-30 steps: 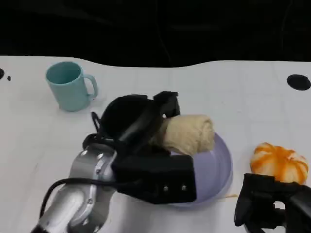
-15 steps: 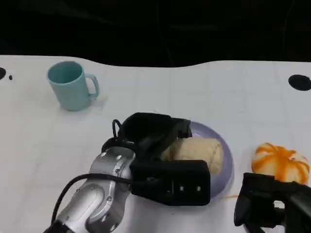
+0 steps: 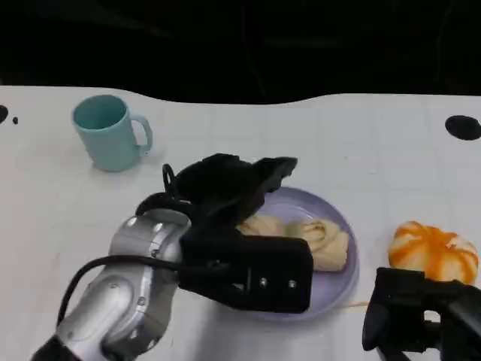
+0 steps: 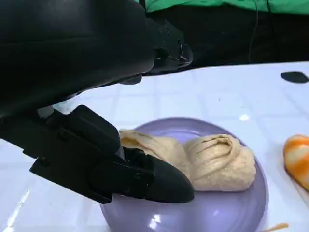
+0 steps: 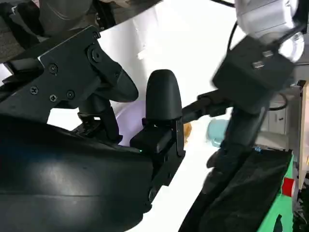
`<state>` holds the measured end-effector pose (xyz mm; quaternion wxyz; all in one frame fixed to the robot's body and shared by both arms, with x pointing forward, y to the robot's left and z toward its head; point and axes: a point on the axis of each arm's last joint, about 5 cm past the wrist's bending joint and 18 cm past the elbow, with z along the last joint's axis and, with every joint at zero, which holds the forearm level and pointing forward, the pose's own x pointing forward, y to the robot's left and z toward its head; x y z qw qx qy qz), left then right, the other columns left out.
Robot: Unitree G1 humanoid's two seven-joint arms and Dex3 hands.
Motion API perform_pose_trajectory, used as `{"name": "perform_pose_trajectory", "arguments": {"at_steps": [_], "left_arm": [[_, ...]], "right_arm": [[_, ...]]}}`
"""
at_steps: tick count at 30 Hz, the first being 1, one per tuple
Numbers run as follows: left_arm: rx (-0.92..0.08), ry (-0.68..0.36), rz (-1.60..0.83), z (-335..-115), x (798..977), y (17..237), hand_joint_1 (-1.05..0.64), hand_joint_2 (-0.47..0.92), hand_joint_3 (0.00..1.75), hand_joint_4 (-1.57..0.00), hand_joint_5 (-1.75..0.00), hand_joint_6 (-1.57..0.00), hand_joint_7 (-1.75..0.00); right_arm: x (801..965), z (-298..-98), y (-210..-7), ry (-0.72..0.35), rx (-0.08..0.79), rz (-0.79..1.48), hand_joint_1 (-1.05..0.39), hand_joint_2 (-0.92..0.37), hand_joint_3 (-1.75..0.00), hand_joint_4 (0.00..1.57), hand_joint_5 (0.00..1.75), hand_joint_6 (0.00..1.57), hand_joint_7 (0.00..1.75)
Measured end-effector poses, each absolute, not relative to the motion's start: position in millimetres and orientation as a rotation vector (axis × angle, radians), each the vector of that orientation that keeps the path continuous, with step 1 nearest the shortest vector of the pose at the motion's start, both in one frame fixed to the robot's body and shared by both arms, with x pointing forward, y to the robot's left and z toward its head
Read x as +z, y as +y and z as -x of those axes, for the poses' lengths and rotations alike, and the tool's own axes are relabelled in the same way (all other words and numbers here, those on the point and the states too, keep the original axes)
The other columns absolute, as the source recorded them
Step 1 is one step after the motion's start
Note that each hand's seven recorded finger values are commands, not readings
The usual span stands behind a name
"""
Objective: Grasp the towel on the left side of the plate with the left hand and place it into the plate.
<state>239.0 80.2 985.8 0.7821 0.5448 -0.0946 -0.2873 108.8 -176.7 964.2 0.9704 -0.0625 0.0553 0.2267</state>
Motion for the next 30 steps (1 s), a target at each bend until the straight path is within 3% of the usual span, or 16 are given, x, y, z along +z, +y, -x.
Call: {"name": "perform_pose_trajectory", "arguments": {"at_steps": [4, 7, 9, 12, 14, 16, 20, 24, 26, 27, 29, 30], "left_arm": [[-0.642, -0.165, -1.031, -235.6, 997.1, 98.6, -0.82, 0.92, 0.19, 0.0, -0.33, -0.12, -0.05], [-0.667, -0.147, -0.871, -231.5, 1003.0, 113.7, -0.68, 0.92, 0.16, -0.07, -0.56, -0.21, -0.07], [-0.69, -0.125, -0.723, -228.4, 1004.6, 126.7, -0.6, 0.92, 0.21, -0.14, -0.63, -0.24, -0.07], [-0.718, -0.093, -0.515, -222.1, 1003.5, 144.3, -0.51, 0.92, 0.28, -0.4, -0.61, -0.34, -0.08], [-0.719, -0.086, -0.437, -217.5, 1003.4, 153.2, -0.5, 0.92, 0.31, -0.62, -0.59, -0.56, -0.13], [-0.712, -0.08, -0.373, -211.6, 1002.9, 161.6, -0.44, 0.92, 0.31, -0.74, -0.59, -0.73, -0.15], [-0.679, -0.081, -0.232, -194.9, 997.9, 179.7, -0.37, 0.92, 0.32, -0.87, -0.62, -0.95, -0.15], [-0.606, -0.091, -0.125, -177.8, 993.7, 190.5, -0.25, 0.92, 0.42, -0.87, -0.86, -1.09, -0.19], [-0.568, -0.099, -0.078, -170.0, 991.5, 193.1, -0.23, 0.87, 0.53, -0.83, -1.08, -1.09, -0.35], [-0.546, -0.094, -0.041, -166.2, 989.3, 194.2, -0.25, 0.77, 0.67, -0.83, -1.19, -1.01, -0.62], [-0.498, -0.07, 0.05, -156.9, 984.1, 195.5, -0.26, 0.67, 0.81, -0.84, -1.26, -0.93, -0.86], [-0.475, -0.055, 0.093, -152.1, 981.9, 195.8, -0.26, 0.65, 0.84, -0.84, -1.27, -0.92, -0.9]], "right_arm": [[963.9, -109.0, -176.9, 0.122, 0.456, 0.124, -0.06, -0.5, -1.25, 0.72, 1.75, 0.64, 1.54], [964.1, -109.2, -177.0, 0.12, 0.455, 0.126, -0.06, -0.5, -1.26, 0.72, 1.75, 0.64, 1.54], [964.3, -109.4, -177.1, 0.118, 0.455, 0.126, -0.06, -0.5, -1.26, 0.72, 1.75, 0.64, 1.54], [964.2, -109.4, -177.3, 0.123, 0.454, 0.125, -0.06, -0.5, -1.25, 0.72, 1.75, 0.64, 1.54], [964.2, -109.5, -177.4, 0.124, 0.454, 0.125, -0.06, -0.5, -1.25, 0.72, 1.75, 0.64, 1.54], [964.3, -109.6, -177.4, 0.124, 0.454, 0.125, -0.06, -0.5, -1.25, 0.72, 1.75, 0.64, 1.54], [964.4, -109.8, -177.7, 0.125, 0.454, 0.125, -0.06, -0.51, -1.25, 0.73, 1.75, 0.64, 1.55], [964.5, -110.4, -177.5, 0.129, 0.455, 0.125, -0.05, -0.51, -1.24, 0.73, 1.75, 0.64, 1.55], [964.7, -110.8, -177.3, 0.129, 0.456, 0.126, -0.05, -0.51, -1.25, 0.72, 1.75, 0.64, 1.55], [964.8, -111.0, -177.1, 0.129, 0.456, 0.126, -0.05, -0.51, -1.25, 0.72, 1.75, 0.64, 1.55], [964.9, -111.3, -177.0, 0.129, 0.457, 0.126, -0.05, -0.51, -1.25, 0.72, 1.75, 0.64, 1.55], [965.0, -111.4, -177.0, 0.129, 0.457, 0.126, -0.05, -0.51, -1.25, 0.73, 1.75, 0.64, 1.55]]}}
